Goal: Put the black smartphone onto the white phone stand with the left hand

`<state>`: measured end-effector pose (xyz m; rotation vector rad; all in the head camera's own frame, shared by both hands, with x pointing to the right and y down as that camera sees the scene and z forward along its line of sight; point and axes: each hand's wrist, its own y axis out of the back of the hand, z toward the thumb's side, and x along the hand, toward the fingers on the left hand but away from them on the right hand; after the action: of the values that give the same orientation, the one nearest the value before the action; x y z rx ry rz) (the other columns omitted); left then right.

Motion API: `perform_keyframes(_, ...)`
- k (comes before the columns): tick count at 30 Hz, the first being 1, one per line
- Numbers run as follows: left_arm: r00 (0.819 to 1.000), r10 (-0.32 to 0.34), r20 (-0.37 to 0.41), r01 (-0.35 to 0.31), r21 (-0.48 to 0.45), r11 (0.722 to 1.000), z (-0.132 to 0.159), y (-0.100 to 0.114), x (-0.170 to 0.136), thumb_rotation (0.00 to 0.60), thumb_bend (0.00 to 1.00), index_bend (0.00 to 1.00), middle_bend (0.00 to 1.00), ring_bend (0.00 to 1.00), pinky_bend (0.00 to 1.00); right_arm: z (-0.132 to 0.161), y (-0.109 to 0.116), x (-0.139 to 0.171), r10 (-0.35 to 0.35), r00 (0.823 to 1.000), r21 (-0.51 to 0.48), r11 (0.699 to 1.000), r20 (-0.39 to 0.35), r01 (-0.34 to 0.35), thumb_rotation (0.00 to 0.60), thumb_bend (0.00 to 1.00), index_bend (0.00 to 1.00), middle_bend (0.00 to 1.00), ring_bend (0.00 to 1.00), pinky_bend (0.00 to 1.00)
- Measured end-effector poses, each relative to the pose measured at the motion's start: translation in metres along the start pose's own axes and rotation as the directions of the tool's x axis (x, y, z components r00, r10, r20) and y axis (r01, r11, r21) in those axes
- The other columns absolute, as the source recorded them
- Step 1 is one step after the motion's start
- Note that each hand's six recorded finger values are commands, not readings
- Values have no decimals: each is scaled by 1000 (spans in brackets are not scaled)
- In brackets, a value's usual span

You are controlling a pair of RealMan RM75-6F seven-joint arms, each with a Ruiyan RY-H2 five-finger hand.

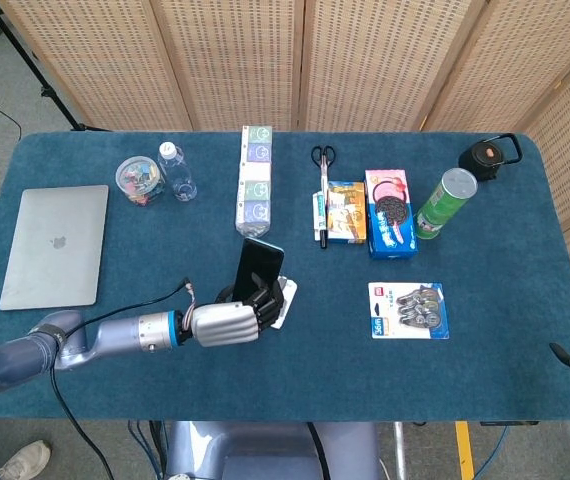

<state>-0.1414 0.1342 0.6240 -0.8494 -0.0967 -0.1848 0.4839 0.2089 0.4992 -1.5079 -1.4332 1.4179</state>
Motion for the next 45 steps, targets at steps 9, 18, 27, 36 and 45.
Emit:
perform_keyframes(9, 999, -41, -12, 41, -3, 999, 12, -1, 18, 600, 81, 679, 541, 442, 480, -1, 6, 3, -8, 1000, -21, 1000, -2, 8, 600, 0, 0, 0, 0, 0)
perform_keyframes(18, 998, -55, -11, 55, 27, 998, 29, -8, 28, 600, 82, 679, 541, 442, 480, -1, 7, 4, -2, 1000, -28, 1000, -2, 2, 600, 0, 0, 0, 0, 0)
perform_keyframes(27, 999, -46, -18, 47, 52, 998, 36, -9, 32, 600, 80, 679, 535, 442, 480, 1, 9, 5, -8, 1000, -35, 999, -9, 7, 600, 0, 0, 0, 0, 0)
perform_keyframes(36, 996, -64, -70, 71, 107, 992, 46, -14, 33, 600, 76, 678, 527, 442, 480, 1, 11, 6, -10, 1000, -42, 999, -12, 9, 600, 0, 0, 0, 0, 0)
perform_keyframes(45, 994, -53, -99, 66, 123, 990, 56, -12, 37, 600, 76, 677, 516, 442, 480, 1, 12, 8, -11, 1000, -48, 999, -18, 10, 600, 0, 0, 0, 0, 0)
